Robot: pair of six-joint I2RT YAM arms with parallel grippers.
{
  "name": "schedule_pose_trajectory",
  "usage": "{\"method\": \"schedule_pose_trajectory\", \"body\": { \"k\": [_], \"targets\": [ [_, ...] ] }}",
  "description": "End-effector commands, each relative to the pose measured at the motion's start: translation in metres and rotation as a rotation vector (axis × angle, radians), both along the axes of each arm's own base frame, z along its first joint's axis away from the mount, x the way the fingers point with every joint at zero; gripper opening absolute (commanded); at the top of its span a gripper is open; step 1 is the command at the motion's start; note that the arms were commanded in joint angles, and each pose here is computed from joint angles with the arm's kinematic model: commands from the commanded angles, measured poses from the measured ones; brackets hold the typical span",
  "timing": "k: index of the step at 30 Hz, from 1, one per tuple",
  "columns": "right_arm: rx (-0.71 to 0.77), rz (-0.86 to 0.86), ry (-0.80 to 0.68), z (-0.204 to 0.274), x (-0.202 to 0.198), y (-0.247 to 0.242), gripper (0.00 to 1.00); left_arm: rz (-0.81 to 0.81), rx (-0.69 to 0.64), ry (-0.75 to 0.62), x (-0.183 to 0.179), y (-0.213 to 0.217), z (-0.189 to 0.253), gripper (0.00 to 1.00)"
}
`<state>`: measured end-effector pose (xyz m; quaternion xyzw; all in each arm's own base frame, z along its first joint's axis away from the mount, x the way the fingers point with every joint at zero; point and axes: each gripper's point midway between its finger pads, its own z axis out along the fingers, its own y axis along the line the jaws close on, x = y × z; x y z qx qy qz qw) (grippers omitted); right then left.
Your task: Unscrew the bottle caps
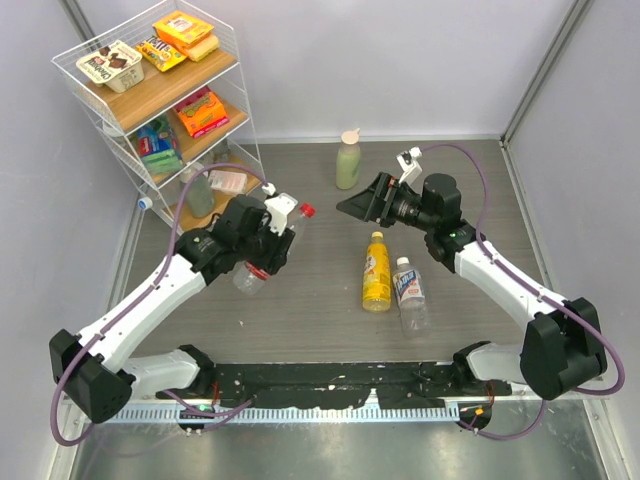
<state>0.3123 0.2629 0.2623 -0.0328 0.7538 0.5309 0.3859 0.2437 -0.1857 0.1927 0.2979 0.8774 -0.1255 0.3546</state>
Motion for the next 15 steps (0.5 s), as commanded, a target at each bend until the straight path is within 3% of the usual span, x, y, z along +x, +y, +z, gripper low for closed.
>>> {"method": "schedule_pose_trajectory", "body": {
  "k": [1, 15],
  "targets": [
    [0.048, 0.019, -0.093, 0.034, 0.002, 0.004, 0.99, -0.03, -0.052, -0.062, 0.003, -0.008, 0.008, 0.25],
    [0.037, -0.001, -0.119, 0.05, -0.003, -0.001, 0.99, 0.028, -0.066, -0.133, 0.003, 0.005, 0.015, 0.25]
  ]
}}
